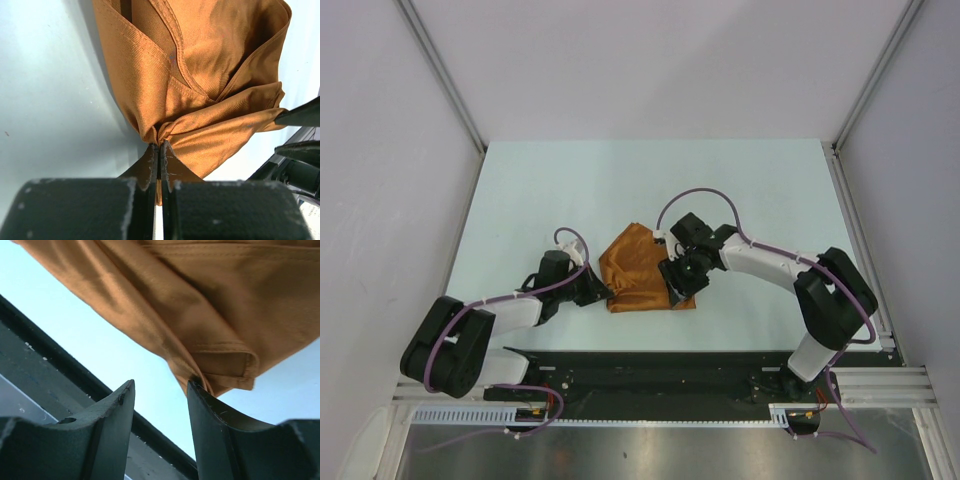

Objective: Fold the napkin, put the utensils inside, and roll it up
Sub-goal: Roll the napkin with the utensil

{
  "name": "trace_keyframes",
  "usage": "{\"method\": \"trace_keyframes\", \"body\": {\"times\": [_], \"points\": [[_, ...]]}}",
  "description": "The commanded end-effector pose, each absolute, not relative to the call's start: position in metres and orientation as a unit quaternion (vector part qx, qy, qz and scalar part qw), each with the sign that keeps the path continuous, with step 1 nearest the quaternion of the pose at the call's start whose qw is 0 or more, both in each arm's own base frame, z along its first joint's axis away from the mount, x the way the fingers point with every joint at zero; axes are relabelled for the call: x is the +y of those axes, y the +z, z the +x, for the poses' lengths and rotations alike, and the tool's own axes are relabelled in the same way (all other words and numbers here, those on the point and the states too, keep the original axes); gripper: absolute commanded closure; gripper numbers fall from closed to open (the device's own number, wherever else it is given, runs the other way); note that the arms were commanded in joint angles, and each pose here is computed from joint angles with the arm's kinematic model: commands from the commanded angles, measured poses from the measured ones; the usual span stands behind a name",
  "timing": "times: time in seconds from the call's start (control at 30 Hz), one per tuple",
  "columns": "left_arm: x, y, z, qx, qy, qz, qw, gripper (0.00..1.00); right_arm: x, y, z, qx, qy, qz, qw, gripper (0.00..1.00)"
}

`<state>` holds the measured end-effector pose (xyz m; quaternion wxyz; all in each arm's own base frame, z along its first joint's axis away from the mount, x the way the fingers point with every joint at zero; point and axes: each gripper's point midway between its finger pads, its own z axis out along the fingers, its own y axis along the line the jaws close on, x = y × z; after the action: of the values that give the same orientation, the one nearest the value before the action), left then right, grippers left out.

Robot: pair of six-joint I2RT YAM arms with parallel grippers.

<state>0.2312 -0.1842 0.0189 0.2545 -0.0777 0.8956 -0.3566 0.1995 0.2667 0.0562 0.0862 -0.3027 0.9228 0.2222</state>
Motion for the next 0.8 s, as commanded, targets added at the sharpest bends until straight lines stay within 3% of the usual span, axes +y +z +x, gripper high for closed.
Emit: {"method": "trace_keyframes", "body": {"times": [0.0,0.53,0.77], "points": [[-0.184,0.026,0.238,0.895,-0.350,-0.066,0.270,1.00,0.265,0.062,0.220,0.921,0.205,-0.312,0.112,0.49],[-0.182,0.025,0.237,0.897,-0.345,-0.062,0.270,1.00,0.254,0.045,0.220,0.928,0.189,-0.305,0.100,0.50],[-0.181,0.024,0.238,0.900,-0.338,-0.061,0.266,1.00,0.284,0.107,0.236,0.868,0.192,-0.402,0.217,0.44]]}}
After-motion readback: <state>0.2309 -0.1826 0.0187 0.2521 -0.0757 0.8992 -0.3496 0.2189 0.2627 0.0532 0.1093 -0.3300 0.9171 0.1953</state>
